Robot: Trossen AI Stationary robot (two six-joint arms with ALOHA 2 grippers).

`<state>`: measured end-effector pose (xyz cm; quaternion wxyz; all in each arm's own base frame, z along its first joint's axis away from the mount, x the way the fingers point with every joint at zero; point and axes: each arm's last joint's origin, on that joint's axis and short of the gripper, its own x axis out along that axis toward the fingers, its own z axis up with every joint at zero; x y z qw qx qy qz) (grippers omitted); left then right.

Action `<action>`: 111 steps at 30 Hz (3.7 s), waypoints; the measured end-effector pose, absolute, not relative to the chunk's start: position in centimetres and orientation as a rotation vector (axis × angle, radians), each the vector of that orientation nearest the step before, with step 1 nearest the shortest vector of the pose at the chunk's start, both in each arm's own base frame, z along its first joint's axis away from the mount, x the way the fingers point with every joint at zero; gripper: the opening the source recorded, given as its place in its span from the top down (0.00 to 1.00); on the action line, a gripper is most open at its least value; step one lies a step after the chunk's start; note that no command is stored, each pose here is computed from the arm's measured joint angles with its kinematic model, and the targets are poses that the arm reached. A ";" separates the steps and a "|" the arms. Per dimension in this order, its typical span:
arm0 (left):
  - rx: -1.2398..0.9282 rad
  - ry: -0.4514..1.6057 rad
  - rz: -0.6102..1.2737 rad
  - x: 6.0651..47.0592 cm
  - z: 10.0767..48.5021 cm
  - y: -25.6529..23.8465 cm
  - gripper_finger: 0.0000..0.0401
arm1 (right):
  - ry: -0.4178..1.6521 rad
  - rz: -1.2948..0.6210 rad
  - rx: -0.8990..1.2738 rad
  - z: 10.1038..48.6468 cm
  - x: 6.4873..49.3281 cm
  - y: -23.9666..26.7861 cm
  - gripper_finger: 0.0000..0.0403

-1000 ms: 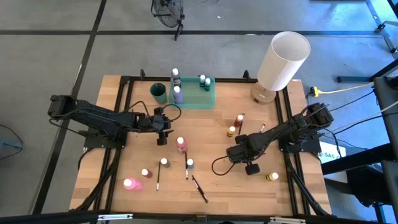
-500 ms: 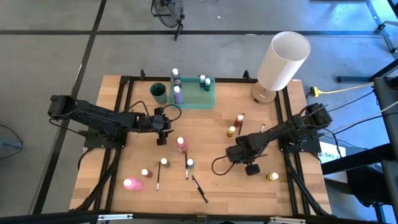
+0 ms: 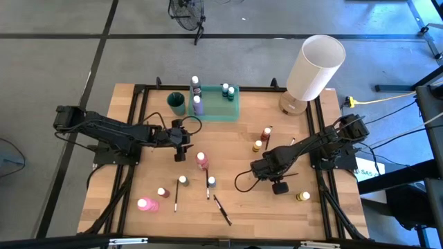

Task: Pick & Place Paint Supplies
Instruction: Put the silver paintbrush into the green cup

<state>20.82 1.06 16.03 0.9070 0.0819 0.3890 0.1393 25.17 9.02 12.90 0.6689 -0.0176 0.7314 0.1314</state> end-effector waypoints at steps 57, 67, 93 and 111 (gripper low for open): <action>0.169 0.804 0.288 20.8 16.0 1.1 0.47 | 1.494 0.213 0.051 12.9 26.9 9.2 0.81; 0.169 0.804 0.288 20.8 16.0 1.1 0.47 | 1.486 0.194 0.045 12.9 27.0 9.2 0.85; 0.169 0.804 0.288 20.8 16.0 1.1 0.47 | 1.385 0.046 -0.171 17.9 30.3 9.6 1.00; 0.241 0.815 0.257 20.8 16.0 1.1 0.47 | 1.019 -0.150 -0.388 26.0 34.5 10.1 1.00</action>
